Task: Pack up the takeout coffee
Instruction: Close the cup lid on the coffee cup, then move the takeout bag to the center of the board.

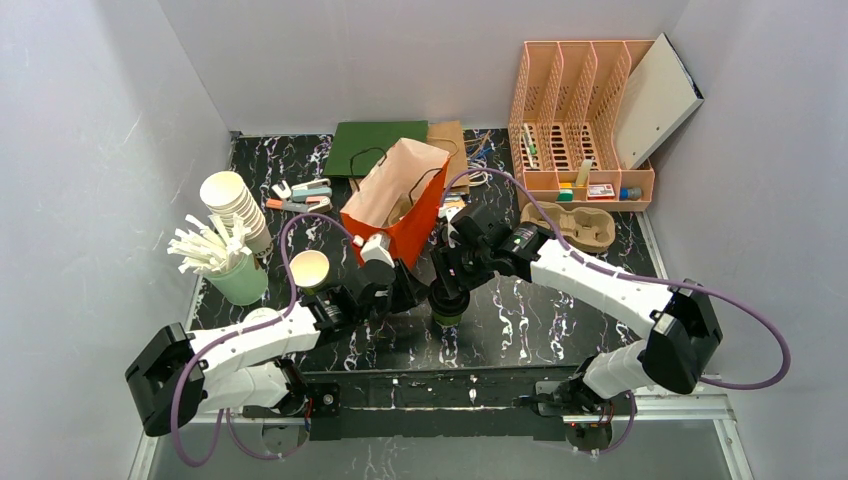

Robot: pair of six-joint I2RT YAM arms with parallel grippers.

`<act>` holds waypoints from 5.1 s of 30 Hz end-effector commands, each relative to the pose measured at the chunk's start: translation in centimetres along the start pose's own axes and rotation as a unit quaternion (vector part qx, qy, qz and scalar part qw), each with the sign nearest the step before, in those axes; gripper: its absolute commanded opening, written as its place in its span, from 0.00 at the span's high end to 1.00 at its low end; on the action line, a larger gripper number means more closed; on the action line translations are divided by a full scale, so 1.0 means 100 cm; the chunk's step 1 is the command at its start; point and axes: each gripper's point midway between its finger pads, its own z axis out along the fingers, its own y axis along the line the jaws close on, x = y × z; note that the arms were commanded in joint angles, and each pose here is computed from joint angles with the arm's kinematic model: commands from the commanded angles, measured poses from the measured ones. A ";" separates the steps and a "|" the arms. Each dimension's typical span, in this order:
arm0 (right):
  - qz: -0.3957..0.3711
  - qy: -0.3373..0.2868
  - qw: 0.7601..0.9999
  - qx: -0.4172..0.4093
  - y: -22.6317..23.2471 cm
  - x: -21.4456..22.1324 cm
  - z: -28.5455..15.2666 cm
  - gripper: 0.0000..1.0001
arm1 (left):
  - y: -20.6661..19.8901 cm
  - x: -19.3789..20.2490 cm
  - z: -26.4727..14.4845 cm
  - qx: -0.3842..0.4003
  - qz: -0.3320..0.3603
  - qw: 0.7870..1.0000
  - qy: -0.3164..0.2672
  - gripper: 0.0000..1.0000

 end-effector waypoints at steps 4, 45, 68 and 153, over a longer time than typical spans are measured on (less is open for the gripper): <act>0.011 0.005 0.999 -0.035 0.021 0.004 -0.010 0.28 | 0.029 0.010 -0.005 -0.069 0.056 0.996 0.029 0.78; 0.062 -0.138 0.987 0.046 -0.019 -0.021 -0.071 0.49 | -0.003 -0.026 -0.009 -0.054 0.132 0.990 -0.012 0.76; 0.130 -0.156 0.977 0.057 -0.034 0.010 -0.082 0.52 | 0.035 -0.088 0.056 -0.142 0.255 0.943 -0.161 0.76; 0.098 -0.059 0.992 0.052 -0.024 0.004 -0.027 0.27 | 0.001 0.025 0.027 0.004 0.075 0.990 0.116 0.79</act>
